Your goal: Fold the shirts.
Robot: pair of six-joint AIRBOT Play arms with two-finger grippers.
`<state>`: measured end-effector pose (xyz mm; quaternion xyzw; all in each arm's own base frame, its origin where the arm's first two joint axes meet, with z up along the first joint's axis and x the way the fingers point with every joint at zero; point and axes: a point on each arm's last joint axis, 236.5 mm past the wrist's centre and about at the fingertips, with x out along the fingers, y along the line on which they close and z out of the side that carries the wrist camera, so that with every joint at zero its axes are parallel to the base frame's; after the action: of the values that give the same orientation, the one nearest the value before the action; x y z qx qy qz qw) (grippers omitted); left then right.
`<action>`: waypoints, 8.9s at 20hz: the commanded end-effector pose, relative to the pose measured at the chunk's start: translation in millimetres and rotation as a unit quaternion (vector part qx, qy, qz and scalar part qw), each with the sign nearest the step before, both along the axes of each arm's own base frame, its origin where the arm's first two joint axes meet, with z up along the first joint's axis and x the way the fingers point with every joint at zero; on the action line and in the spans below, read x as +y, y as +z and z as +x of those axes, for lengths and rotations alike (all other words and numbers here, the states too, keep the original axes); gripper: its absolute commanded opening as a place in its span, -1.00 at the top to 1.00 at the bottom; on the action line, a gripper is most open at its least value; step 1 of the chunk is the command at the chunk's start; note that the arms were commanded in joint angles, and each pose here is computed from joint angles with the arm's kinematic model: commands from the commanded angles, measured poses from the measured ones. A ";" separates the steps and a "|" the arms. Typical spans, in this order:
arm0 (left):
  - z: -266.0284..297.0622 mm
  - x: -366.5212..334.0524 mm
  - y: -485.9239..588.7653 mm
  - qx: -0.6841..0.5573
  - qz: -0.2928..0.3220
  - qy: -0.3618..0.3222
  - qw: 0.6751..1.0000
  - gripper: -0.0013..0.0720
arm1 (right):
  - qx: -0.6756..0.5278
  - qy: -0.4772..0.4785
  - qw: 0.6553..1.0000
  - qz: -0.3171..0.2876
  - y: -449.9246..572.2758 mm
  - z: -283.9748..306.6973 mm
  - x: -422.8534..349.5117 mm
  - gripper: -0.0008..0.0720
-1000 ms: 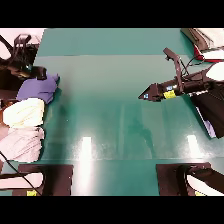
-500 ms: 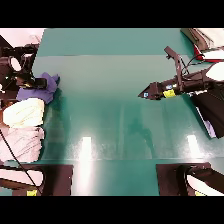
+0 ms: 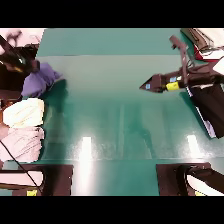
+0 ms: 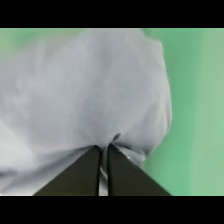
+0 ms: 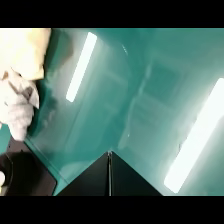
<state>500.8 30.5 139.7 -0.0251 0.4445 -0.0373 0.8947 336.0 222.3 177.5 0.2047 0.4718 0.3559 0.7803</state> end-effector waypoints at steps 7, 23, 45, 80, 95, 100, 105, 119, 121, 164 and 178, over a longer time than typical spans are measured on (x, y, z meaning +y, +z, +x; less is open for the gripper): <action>-153.3 -231.2 234.3 -0.214 -0.109 -0.366 0.899 0.91 | -0.164 -0.060 0.985 0.016 131.8 32.6 -44.6 0.91; -110.8 -215.6 17.8 0.121 -0.189 -0.290 0.930 -0.71 | -0.171 -0.037 0.984 -0.036 146.1 9.2 -63.0 0.91; -347.7 -228.1 -208.0 0.330 -0.287 -0.169 0.883 -0.71 | -0.173 -0.049 0.983 -0.045 142.1 18.4 -68.2 0.91; -206.6 -159.4 -17.6 0.109 -0.061 -0.220 0.968 0.90 | 0.162 0.089 0.976 -0.112 -239.2 -12.5 1.0 -0.09; -190.2 -141.3 9.6 0.066 -0.017 -0.205 0.976 0.90 | 0.061 0.111 0.981 -0.145 -194.8 38.7 21.0 0.92; -159.1 -96.6 142.6 -0.109 0.075 -0.141 0.981 0.90 | -0.088 -0.080 0.972 -0.202 -26.7 102.8 -87.3 0.92; -183.1 -92.5 275.2 -0.277 0.072 -0.122 0.950 0.90 | -0.295 -0.183 0.922 -0.170 173.4 75.7 -141.9 0.93; -268.4 -150.5 405.9 -0.455 -0.059 -0.204 0.865 0.90 | -0.499 -0.369 0.756 -0.210 361.1 -92.8 -232.7 0.93; -229.9 -146.9 361.6 -0.396 -0.048 -0.190 0.897 0.91 | -0.461 -0.341 0.794 -0.204 343.1 -68.8 -228.0 0.93; -222.0 -89.9 -214.6 0.308 -0.217 -0.028 0.926 -0.52 | 0.005 -0.080 0.979 -0.190 -47.7 1.1 -130.0 0.19; -217.2 -123.0 -209.1 0.302 -0.214 -0.055 0.927 0.90 | 0.088 -0.079 0.974 -0.195 -72.8 -36.0 -153.6 0.18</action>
<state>281.6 -88.9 -75.8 -0.1992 0.6783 -0.1654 0.6876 318.3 81.5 120.6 0.1005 0.5476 0.1881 0.8091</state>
